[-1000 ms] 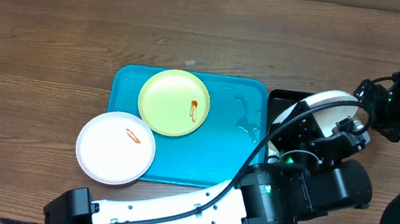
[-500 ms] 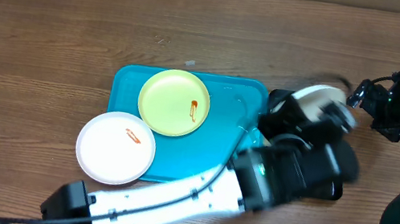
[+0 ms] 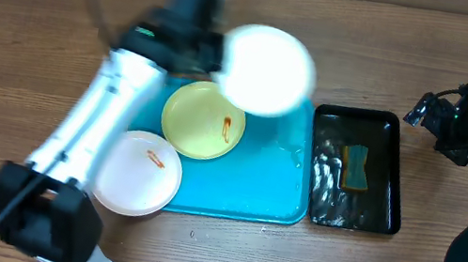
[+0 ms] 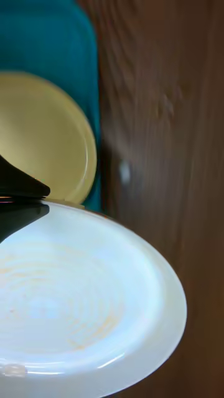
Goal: Clean dirty plates on tray and stack at the side
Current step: 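Swing the held white plate over the trays to the table's left side, then lower the white plate onto the table left of the blue tray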
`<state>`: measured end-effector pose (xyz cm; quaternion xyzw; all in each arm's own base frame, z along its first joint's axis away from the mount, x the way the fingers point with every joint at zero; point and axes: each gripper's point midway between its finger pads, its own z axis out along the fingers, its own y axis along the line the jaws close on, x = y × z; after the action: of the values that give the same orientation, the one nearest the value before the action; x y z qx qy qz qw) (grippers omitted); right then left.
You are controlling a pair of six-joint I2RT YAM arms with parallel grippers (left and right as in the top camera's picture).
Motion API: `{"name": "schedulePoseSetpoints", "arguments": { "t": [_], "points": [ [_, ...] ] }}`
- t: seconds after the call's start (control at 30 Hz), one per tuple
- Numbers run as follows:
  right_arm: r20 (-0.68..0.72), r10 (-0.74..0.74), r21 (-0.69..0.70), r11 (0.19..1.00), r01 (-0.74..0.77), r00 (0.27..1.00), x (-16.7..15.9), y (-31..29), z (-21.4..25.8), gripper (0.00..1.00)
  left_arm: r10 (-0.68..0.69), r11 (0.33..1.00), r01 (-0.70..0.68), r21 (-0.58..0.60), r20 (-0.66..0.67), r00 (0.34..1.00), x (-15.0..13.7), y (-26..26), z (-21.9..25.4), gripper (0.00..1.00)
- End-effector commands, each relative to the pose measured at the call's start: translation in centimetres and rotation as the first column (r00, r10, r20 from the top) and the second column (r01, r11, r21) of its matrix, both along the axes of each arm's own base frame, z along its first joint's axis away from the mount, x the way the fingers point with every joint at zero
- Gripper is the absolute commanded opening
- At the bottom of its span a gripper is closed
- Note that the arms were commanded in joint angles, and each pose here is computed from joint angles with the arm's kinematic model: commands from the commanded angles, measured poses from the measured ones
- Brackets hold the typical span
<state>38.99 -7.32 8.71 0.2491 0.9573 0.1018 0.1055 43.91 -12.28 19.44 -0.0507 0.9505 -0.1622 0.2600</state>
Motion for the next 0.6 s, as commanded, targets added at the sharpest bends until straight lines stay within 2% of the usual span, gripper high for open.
{"name": "schedulePoseSetpoints", "arguments": {
  "t": [0.0,0.13,0.17,0.23,0.43,0.57],
  "points": [
    [0.036,0.000,-0.001,1.000,0.000,0.999,0.9,-0.2,1.0,1.00,0.182,0.977,-0.188,-0.104,-0.063,0.981,0.5,8.8,0.4,0.04],
    [0.035,0.000,-0.001,1.000,0.000,0.999,0.9,-0.2,0.9,1.00,0.440,0.895,-0.444,-0.038,-0.080,0.894,-0.5,20.4,-0.5,0.04],
    [0.035,0.000,-0.001,1.000,0.000,0.999,0.9,-0.2,0.9,1.00,0.543,0.839,-0.544,0.002,-0.080,0.836,-1.7,25.1,-1.2,0.04],
    [0.036,0.000,-0.001,1.000,0.000,0.999,0.9,-0.2,1.0,1.00,0.636,0.771,-0.634,0.052,-0.092,0.766,-3.4,29.3,-2.2,0.04],
    [0.036,0.000,-0.001,1.000,0.000,0.999,0.9,-0.2,1.0,1.00,0.770,0.637,-0.751,0.173,-0.176,0.613,-7.7,36.2,-6.8,0.04],
    [0.035,0.000,-0.001,1.000,0.000,0.999,0.9,-0.2,0.9,1.00,0.787,0.612,-0.763,0.210,-0.258,0.560,-9.0,37.7,-10.7,0.04]
  ]
}}
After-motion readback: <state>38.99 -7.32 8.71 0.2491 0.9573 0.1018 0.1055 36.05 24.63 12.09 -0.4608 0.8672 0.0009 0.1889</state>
